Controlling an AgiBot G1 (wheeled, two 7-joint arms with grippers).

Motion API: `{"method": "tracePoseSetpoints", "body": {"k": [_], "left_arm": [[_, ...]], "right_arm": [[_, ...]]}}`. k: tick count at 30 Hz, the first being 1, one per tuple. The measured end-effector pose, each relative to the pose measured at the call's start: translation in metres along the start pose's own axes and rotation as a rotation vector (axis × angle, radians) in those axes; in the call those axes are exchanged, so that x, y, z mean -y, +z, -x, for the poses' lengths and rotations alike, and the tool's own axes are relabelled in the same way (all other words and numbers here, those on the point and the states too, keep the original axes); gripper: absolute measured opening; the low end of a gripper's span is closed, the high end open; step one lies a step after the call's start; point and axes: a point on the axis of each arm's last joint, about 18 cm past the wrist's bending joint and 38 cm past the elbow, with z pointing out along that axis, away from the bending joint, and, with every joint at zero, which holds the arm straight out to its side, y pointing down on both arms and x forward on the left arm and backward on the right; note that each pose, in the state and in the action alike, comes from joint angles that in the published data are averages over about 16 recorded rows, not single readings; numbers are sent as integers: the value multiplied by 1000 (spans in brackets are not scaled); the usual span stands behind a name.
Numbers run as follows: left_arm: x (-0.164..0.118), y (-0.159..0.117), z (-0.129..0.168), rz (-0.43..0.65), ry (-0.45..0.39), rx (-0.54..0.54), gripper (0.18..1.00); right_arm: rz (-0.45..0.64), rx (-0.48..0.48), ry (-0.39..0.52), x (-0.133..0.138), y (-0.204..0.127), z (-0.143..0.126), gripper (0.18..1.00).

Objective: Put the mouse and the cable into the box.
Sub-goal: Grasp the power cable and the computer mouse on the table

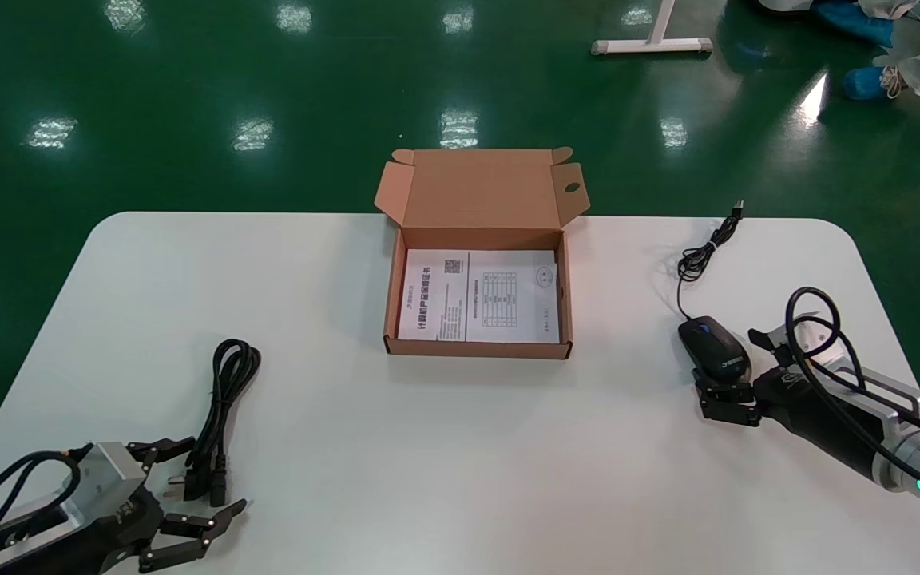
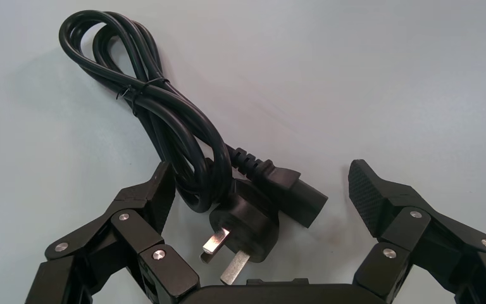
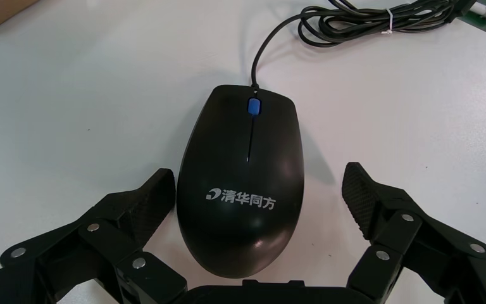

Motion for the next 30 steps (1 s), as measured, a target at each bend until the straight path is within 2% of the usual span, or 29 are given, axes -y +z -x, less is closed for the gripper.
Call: {"method": "tracePoseSetpoints", "body": {"k": [6,13,22,30], "left_arm": [[0,-1,0,0,4,0,976],[1,-1,0,0,7,-1,920],[1,-1,1,-1,9,-1,781],[2,0,1,-6,2,3,621]], "right_arm": [[0,1,-1,0,0,0,926],[-1,0,-2,0,0,0,828],[-5,-2,-8,2,0,-1,661],[-26,-10,-52,11,-1,-2,589]]}}
